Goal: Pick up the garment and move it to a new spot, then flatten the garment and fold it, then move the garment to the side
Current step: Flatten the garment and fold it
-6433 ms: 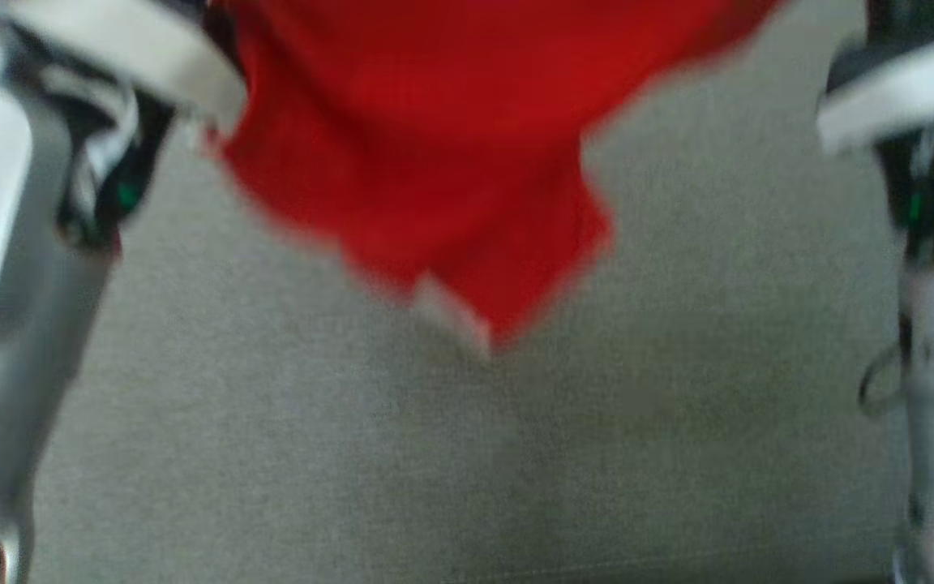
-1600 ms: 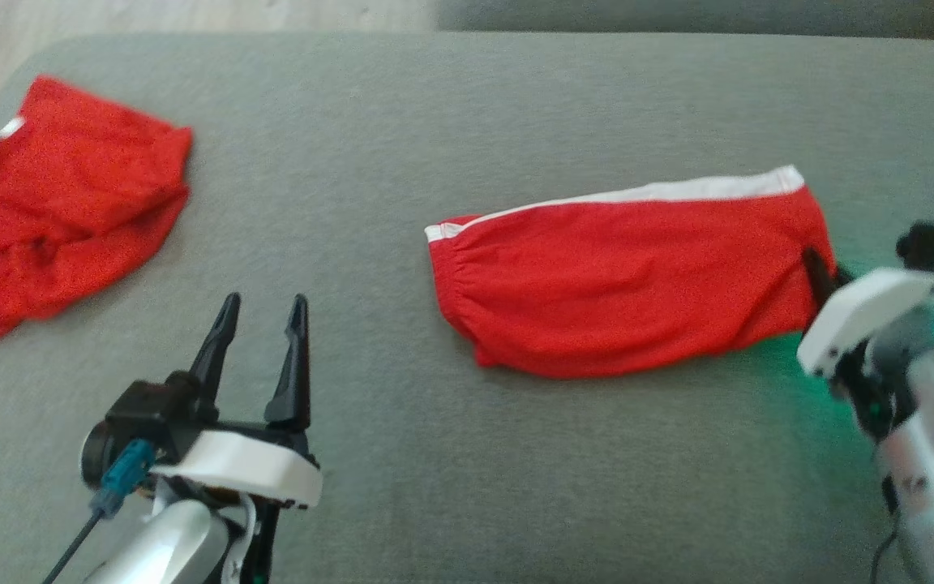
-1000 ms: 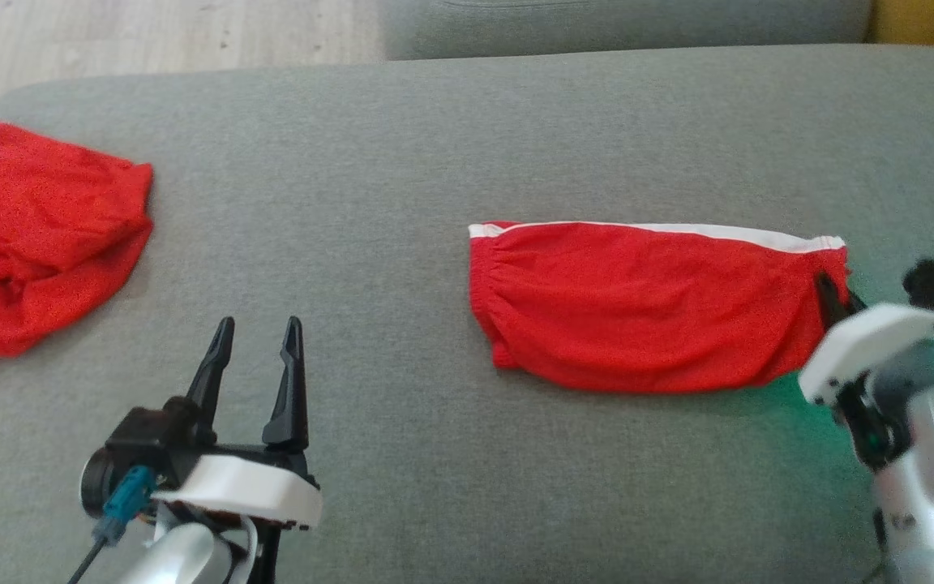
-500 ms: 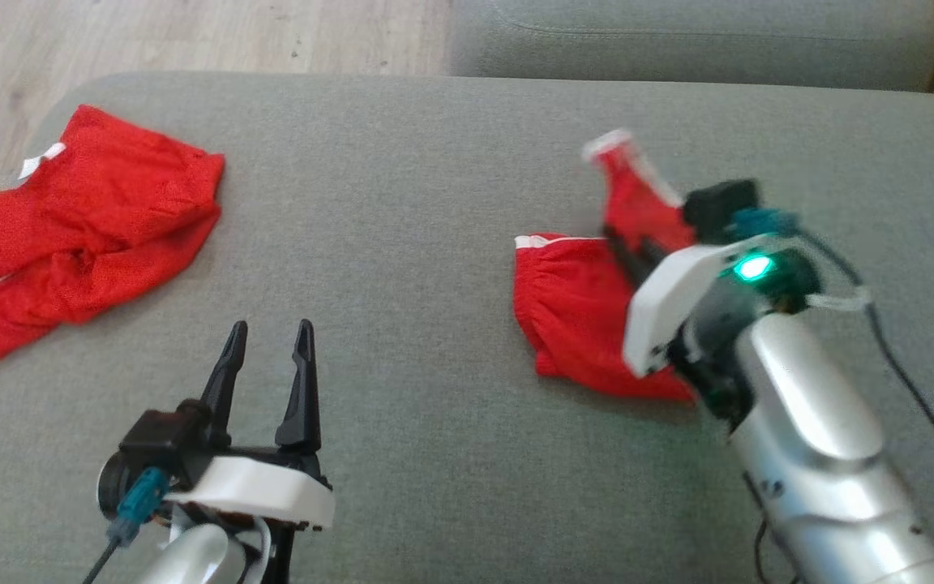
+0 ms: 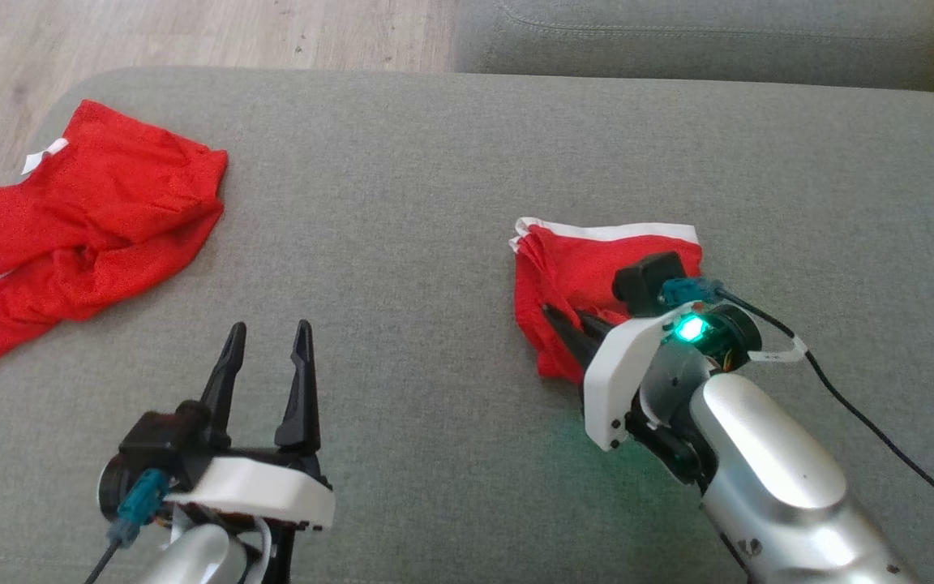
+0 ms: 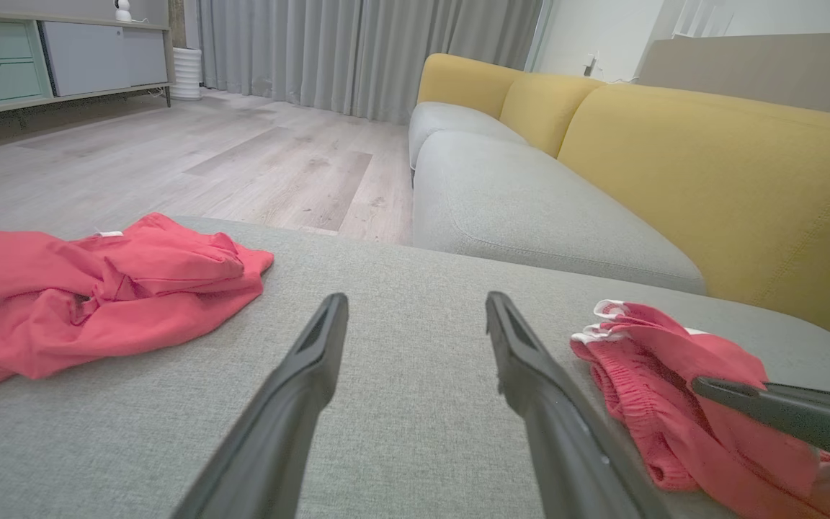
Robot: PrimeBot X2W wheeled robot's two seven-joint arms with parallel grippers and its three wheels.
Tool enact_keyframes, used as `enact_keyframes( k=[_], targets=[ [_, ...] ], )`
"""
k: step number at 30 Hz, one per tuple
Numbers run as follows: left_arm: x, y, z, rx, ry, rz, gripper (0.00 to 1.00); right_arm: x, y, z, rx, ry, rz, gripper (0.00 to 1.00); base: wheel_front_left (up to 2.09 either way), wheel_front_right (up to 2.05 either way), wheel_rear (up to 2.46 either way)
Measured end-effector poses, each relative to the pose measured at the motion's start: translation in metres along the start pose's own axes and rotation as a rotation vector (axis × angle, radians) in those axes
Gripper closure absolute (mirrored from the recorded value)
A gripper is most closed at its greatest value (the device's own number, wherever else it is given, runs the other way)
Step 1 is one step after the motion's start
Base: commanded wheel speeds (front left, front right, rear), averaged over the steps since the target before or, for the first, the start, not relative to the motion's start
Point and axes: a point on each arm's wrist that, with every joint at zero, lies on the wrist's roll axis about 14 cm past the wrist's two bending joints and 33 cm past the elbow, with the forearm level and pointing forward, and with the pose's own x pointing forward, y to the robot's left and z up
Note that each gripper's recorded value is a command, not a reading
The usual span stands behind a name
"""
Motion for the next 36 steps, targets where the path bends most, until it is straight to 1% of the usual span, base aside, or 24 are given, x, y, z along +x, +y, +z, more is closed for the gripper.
enact_keyframes(
  k=[7,11,13,17,20,23,26,27,30,36],
  targets=[
    [0.002,-0.007,0.0,-0.017,-0.003,-0.011,0.0,-0.004,0.002,0.017,0.012,-0.089,0.008,0.0,0.0,0.0,0.0],
    [0.001,-0.013,0.002,-0.028,-0.016,-0.018,0.0,-0.011,-0.002,0.039,0.018,-0.181,-0.004,0.0,0.0,0.0,0.0],
    [0.001,-0.017,0.001,-0.036,-0.018,-0.024,0.0,-0.016,-0.011,0.048,0.019,-0.224,-0.026,0.0,0.0,0.0,0.0],
    [-0.002,-0.021,-0.001,-0.04,-0.012,-0.033,0.0,-0.029,-0.042,0.06,-0.003,-0.281,-0.107,0.0,0.0,0.0,0.0],
    [-0.003,-0.024,-0.003,-0.046,-0.007,-0.041,0.0,-0.037,-0.065,0.062,-0.054,-0.293,-0.168,0.0,0.0,0.0,0.0],
    [-0.004,-0.023,-0.005,-0.052,-0.005,-0.038,0.0,-0.04,-0.083,0.053,-0.12,-0.256,-0.214,0.0,0.0,0.0,0.0],
    [-0.005,-0.021,-0.006,-0.056,0.0,-0.03,0.0,-0.039,-0.097,0.035,-0.168,-0.191,-0.238,0.93,0.0,0.0,0.0],
    [-0.005,-0.021,-0.006,-0.056,0.0,-0.03,0.0,-0.039,-0.097,0.035,-0.168,-0.191,-0.238,1.0,0.0,0.0,0.0],
    [-0.006,-0.018,-0.009,-0.06,0.006,-0.016,0.0,-0.035,-0.105,0.011,-0.184,-0.116,-0.242,1.0,0.0,0.0,0.0],
    [-0.009,-0.01,-0.012,-0.058,0.013,0.009,0.0,-0.024,-0.083,-0.046,-0.157,0.034,-0.166,1.0,0.0,0.0,0.0]
  ],
)
